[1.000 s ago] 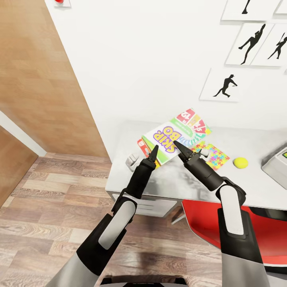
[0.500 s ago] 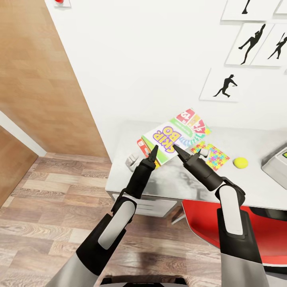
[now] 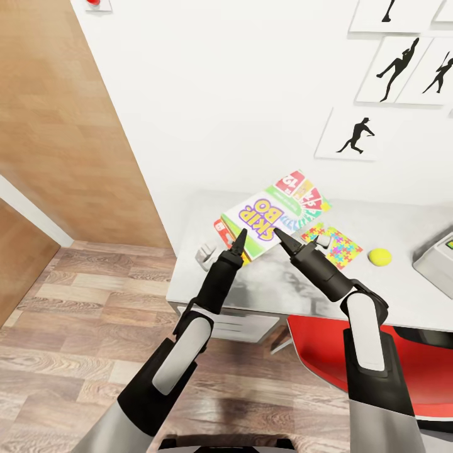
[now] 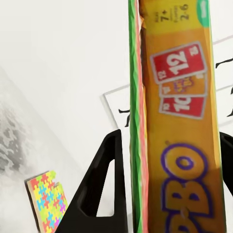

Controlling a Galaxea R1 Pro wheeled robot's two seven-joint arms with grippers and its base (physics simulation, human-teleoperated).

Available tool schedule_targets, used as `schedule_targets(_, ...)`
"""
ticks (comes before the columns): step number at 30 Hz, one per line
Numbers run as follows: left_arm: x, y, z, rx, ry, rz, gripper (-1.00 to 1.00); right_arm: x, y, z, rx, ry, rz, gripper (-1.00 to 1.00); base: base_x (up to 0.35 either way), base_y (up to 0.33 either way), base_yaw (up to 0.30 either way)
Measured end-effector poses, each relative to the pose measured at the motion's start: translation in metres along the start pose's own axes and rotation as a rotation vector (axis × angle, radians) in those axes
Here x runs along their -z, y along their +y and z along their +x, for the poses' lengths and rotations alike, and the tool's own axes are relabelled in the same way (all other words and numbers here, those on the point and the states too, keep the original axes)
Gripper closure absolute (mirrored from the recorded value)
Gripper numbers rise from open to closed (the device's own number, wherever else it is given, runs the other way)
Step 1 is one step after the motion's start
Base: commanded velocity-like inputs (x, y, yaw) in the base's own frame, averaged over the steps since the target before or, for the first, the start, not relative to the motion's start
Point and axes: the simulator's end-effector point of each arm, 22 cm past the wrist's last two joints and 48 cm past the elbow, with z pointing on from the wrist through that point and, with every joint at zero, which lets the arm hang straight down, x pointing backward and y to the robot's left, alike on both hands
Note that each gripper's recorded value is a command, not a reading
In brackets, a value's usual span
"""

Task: Put all the toys in the child's room - the three board games (two on the bed and one on the table), the two jigsaw puzzles on the table, and the tennis ball on the table - inside the toy box on the table in the child's room.

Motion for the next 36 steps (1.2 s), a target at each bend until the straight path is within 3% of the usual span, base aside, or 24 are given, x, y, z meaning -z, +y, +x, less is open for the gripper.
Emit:
schedule_targets(23, 0.0, 0.0003, -0.0001, 0.005, 0.002, -0.002, 1.0, -0.0004, -0.0001, 0.0001, 0.003, 0.001, 0.001, 1.0, 0.0, 0.0, 0.0)
schedule_targets(24, -0.0001, 0.0003, -0.0001, 0.005, 0.002, -0.002, -1.0, -0.0004, -0.0001, 0.0001, 0.003, 0.001, 0.001, 1.0, 0.0, 0.0, 0.0)
schedule_targets(31, -0.0006, 0.0026, 0.0019, 0.005, 0.009, -0.015, -1.0, -0.0001, 0.0013, -0.001, -0.002, -0.002, -0.005, 1.0, 0.0, 0.0, 0.0)
schedule_targets(36, -0.0017, 0.0031, -0.0025, 0.036, 0.002, -0.056, -1.0, 0.0002, 0.0009, -0.0019, 0.001, -0.001, -0.003, 1.0, 0.0, 0.0, 0.0)
